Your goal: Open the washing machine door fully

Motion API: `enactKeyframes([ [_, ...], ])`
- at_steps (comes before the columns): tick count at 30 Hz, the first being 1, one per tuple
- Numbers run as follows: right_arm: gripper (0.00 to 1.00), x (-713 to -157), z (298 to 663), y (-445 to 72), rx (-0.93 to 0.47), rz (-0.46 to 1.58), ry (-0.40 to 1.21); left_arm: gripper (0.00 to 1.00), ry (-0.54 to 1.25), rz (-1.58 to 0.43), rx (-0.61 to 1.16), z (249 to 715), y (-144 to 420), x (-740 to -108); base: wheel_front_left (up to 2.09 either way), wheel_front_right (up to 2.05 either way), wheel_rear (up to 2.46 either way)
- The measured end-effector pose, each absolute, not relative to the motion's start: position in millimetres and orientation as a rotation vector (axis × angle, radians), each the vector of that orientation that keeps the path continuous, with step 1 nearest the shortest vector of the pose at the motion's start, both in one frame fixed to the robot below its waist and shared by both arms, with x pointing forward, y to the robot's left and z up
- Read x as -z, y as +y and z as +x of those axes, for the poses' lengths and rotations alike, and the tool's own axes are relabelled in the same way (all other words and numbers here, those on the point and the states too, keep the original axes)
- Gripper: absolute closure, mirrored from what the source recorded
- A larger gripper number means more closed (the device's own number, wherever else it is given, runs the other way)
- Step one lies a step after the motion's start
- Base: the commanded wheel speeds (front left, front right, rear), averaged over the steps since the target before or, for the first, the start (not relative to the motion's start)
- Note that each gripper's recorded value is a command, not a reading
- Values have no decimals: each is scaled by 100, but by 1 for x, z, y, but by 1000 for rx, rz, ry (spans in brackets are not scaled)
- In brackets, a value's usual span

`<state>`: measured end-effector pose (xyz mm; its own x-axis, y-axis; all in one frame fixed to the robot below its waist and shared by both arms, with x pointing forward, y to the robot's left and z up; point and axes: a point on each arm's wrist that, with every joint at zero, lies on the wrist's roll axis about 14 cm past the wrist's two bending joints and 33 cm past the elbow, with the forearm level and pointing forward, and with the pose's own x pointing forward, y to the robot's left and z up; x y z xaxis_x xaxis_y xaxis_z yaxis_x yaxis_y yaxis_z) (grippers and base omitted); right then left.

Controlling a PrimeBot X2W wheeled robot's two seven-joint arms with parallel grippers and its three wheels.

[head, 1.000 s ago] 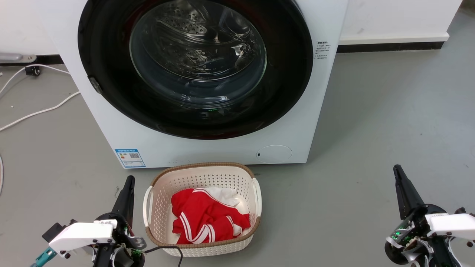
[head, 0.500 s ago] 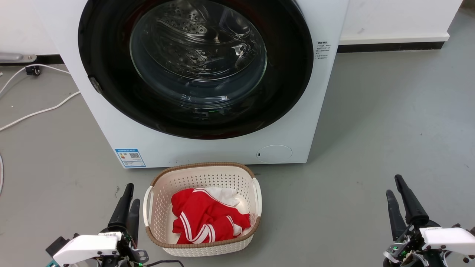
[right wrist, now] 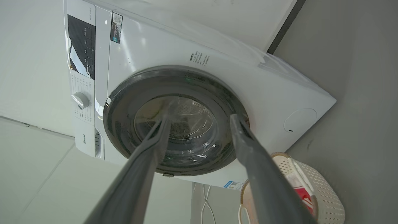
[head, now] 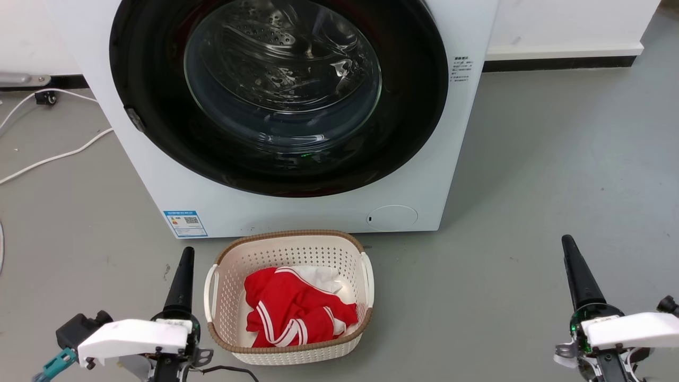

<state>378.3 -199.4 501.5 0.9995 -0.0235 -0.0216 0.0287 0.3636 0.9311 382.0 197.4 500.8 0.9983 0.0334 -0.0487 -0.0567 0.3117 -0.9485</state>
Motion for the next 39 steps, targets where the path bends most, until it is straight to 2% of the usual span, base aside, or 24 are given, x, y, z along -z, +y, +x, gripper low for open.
enactKeyframes([
  [15,0,-521,378,-187,-27,830,-37,0,9,-938,-61,384,189,-513,0,0,0],
  [39,0,-534,372,-183,-47,464,-103,0,-68,-597,-26,380,177,-531,0,0,0],
])
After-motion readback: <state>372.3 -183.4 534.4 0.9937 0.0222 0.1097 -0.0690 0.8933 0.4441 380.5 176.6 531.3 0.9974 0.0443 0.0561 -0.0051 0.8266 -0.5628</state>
